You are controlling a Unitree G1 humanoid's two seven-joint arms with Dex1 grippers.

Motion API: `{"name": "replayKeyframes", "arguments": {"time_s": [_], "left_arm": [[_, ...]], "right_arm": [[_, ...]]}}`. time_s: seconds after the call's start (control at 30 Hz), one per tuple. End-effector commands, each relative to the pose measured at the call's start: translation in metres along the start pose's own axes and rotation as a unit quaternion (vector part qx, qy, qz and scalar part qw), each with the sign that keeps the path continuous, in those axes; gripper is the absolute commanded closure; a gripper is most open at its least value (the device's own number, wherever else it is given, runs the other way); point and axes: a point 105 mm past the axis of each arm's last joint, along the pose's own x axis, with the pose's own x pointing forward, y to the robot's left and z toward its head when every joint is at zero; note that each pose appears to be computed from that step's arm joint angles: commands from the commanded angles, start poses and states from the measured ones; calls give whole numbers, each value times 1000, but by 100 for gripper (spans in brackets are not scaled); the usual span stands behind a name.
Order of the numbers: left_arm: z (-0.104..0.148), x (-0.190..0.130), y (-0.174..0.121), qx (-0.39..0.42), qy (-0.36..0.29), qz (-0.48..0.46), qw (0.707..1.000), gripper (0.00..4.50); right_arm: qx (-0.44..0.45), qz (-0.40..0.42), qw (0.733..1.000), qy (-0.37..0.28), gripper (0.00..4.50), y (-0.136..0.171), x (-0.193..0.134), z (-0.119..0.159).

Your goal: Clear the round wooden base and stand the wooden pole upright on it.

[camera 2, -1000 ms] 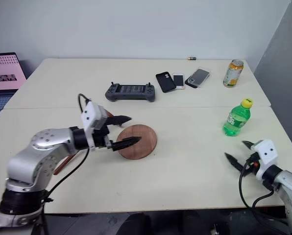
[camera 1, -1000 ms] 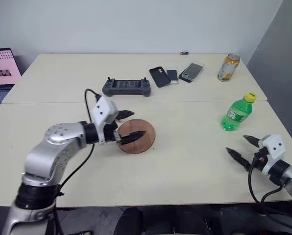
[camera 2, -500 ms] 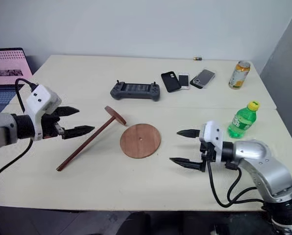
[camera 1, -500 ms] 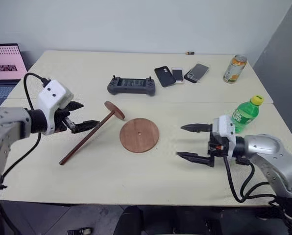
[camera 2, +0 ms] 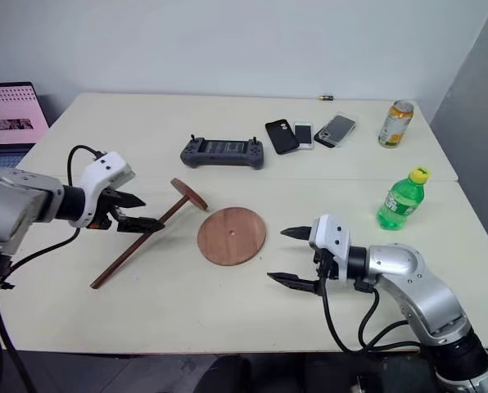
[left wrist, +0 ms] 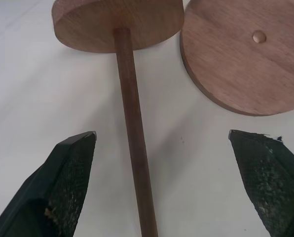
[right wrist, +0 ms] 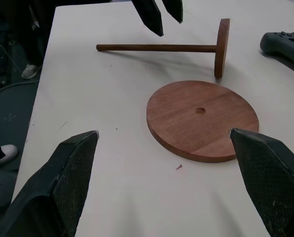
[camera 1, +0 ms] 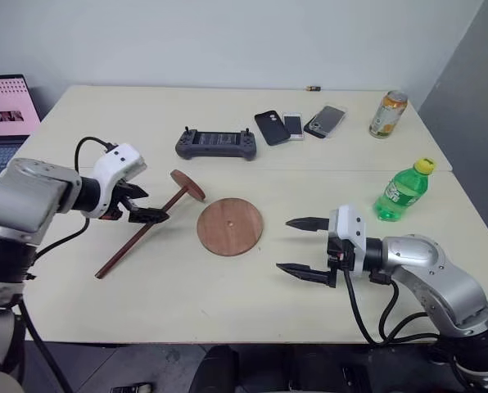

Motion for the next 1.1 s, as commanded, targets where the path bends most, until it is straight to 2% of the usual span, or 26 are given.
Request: {"name": "replayKeyframes", "arguments": {"time_s": [0.03,0.23,0.5,0.67,0.97,1.1], "left_arm": [[6,9,5,17,6,0,1000,0],[5,26,6,11,15,-12,1000,0],[2,34,5,-2,16,-24,1000,130],[-2,35,6,-3,21,-27,999,246],[3,29,2,-1,1,-44,999,417],[19,13,7,15,-42,-25,999,424]], "right_arm": [[-29,-7,999,-15,6,5,-2,14],[-32,-24,999,-15,6,3,-3,17],[-31,-21,999,-14,0,3,-5,20],[-30,-19,999,-12,0,3,-5,21],[-25,-18,999,-13,0,3,-5,21],[-25,-20,999,-10,0,3,-7,20]]}}
